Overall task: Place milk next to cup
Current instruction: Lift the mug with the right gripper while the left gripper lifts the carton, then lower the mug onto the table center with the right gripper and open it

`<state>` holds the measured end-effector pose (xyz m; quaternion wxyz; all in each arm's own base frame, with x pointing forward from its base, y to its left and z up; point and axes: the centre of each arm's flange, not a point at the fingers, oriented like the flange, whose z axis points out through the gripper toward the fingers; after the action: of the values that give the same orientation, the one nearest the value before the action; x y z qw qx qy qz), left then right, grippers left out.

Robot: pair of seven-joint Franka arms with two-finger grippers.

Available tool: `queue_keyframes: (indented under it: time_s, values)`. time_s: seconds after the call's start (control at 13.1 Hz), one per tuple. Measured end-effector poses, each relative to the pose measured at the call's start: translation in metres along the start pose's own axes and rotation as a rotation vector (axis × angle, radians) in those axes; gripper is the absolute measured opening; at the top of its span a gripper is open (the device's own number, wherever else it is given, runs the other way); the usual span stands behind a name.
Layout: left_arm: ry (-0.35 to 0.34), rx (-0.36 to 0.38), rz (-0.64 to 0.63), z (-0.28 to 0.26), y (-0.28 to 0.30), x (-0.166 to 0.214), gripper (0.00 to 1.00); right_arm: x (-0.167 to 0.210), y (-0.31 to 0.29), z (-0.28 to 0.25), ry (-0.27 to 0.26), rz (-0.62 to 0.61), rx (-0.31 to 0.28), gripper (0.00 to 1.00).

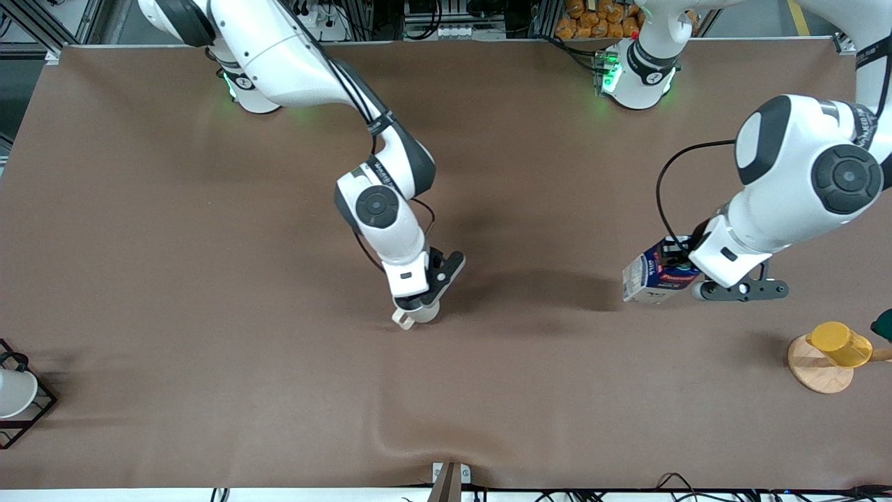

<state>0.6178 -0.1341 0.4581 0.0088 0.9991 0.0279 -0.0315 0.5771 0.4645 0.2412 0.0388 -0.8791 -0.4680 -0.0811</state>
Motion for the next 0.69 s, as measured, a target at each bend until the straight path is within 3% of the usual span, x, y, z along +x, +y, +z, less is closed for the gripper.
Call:
queue_keyframes:
  time_s: [0.23, 0.69]
  values:
    - [-0.006, -0.009, -0.088, 0.0, 0.028, -0.009, 0.43, 0.011, -0.028, 0.014, 0.0, -0.036, -0.008, 0.36]
    - [-0.018, -0.008, -0.213, 0.004, 0.113, -0.044, 0.43, 0.027, -0.016, -0.01, 0.068, -0.01, -0.046, 1.0]
